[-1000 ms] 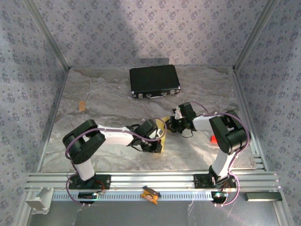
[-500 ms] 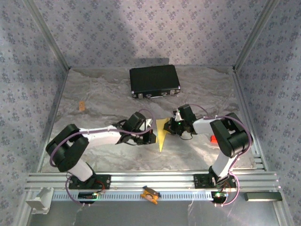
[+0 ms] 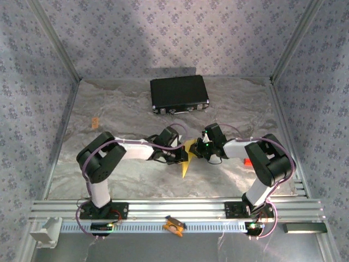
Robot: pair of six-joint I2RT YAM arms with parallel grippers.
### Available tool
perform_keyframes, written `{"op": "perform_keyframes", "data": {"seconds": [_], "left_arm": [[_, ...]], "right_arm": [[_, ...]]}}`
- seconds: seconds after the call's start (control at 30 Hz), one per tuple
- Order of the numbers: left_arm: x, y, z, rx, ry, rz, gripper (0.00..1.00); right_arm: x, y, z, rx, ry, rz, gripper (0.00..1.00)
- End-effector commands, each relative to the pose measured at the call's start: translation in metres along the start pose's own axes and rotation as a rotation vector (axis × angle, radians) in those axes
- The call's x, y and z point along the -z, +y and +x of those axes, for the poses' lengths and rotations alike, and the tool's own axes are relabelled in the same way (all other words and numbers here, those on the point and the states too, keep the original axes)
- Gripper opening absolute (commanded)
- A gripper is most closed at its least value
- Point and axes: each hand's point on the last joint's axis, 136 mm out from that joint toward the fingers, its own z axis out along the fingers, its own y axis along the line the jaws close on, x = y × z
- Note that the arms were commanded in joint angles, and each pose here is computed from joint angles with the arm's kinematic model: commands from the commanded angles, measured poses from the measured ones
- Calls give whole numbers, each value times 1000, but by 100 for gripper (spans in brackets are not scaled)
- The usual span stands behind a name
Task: Fold a paper plane with a square sheet of paper (pick it up from the middle)
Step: Fold the wing for the fifth time at the center of the table.
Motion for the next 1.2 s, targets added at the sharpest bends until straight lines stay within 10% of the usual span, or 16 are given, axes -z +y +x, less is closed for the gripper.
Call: {"op": "perform_keyframes", "data": {"seconds": [0.0,0.43,1.17], "left_arm": [[-5,13,-2,22,5,-56,0],[-1,75,38,14,123,-182,0],[-2,75,39,8,157,-139,0]], "right_arm": [[1,-16,8,-51,2,51,9],[63,15,-31,236,-138,-5,11],[-5,5,4,347,64,16,8]]}}
